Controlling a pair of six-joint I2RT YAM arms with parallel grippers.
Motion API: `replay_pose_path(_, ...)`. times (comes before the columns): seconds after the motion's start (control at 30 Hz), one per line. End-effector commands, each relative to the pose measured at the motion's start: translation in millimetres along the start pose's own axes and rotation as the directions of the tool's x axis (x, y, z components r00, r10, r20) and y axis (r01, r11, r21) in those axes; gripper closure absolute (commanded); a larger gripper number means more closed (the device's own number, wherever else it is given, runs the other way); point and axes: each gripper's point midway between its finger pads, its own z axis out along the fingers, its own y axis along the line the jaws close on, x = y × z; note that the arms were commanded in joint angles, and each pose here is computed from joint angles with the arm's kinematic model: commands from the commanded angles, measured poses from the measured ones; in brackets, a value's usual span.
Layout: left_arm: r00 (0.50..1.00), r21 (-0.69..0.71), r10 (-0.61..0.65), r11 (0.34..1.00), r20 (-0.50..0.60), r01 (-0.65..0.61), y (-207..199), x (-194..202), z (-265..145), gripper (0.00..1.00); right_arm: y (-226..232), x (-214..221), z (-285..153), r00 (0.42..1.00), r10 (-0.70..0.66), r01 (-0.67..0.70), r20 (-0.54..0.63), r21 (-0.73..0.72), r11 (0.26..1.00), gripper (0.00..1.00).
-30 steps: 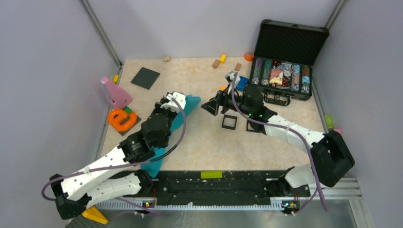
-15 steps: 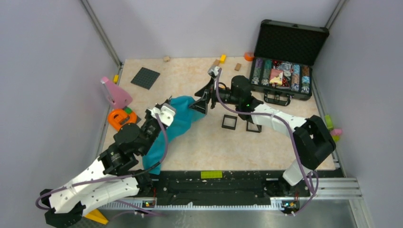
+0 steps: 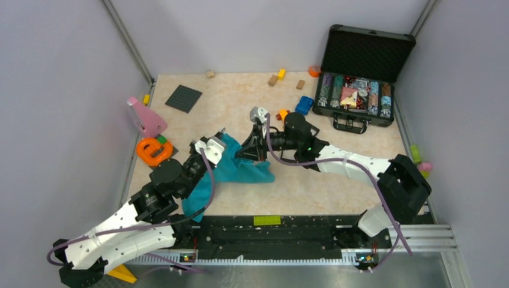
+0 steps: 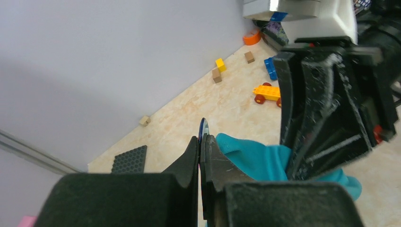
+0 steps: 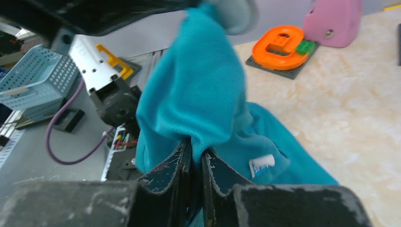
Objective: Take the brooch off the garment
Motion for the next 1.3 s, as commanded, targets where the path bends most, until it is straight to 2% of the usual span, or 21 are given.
replay_pose_path(0.0,0.980,-0.042,-0.153,0.986,0.127,0.159,6,-22,3,1.00,41,-15,2,0.996,-0.078,0.079,0.050,-0.030,0.996,0.89)
replay_pose_path(0.2,0.927,0.040,-0.321,0.947,0.195,0.319,-9,-27,6,1.00,43,4,-1,0.999,-0.041,0.041,0.006,0.020,0.999,0.89)
replay_pose_path(0.33,0.880,0.127,-0.434,0.900,0.195,0.416,-23,-31,10,1.00,37,8,-14,0.998,-0.060,0.060,-0.004,0.103,0.993,0.93)
replay_pose_path(0.47,0.854,0.148,-0.481,0.876,0.199,0.459,-24,-28,11,1.00,41,9,-24,0.997,-0.073,0.075,-0.016,0.121,0.990,0.94)
replay_pose_path(0.6,0.864,0.151,-0.471,0.880,0.176,0.450,-24,-22,13,1.00,35,6,-33,0.998,-0.069,0.068,-0.001,0.174,0.982,1.00)
replay_pose_path(0.77,0.934,0.103,-0.353,0.932,0.059,0.346,-23,0,18,1.00,5,-8,-51,0.999,0.019,-0.031,0.043,0.273,0.962,1.00)
replay_pose_path(0.87,0.966,0.089,-0.244,0.964,-0.080,0.251,-25,23,20,1.00,-24,-9,-56,0.997,0.075,-0.081,0.030,0.357,0.931,1.00)
replay_pose_path(0.97,0.963,0.123,-0.143,0.977,-0.229,0.174,-30,43,20,1.00,-48,-10,-54,0.996,0.093,-0.088,0.010,0.431,0.898,1.00)
replay_pose_path(1.07,0.919,0.148,-0.071,0.979,-0.387,0.138,-35,63,21,1.00,-71,-12,-50,0.995,0.103,-0.096,0.011,0.486,0.869,1.00)
replay_pose_path(1.17,0.848,0.138,-0.059,0.978,-0.527,0.154,-37,75,20,1.00,-91,-15,-50,0.993,0.117,-0.109,0.019,0.530,0.841,0.93)
replay_pose_path(1.2,0.828,0.133,-0.068,0.976,-0.557,0.169,-39,77,20,1.00,-94,-15,-51,0.993,0.117,-0.108,0.018,0.539,0.835,0.83)
replay_pose_path(1.23,0.812,0.133,-0.077,0.973,-0.579,0.188,-42,78,21,1.00,-97,-15,-52,0.993,0.118,-0.107,0.016,0.548,0.830,0.66)
replay_pose_path(1.27,0.795,0.124,-0.099,0.969,-0.598,0.214,-45,79,20,1.00,-97,-14,-53,0.993,0.116,-0.105,0.015,0.551,0.828,0.53)
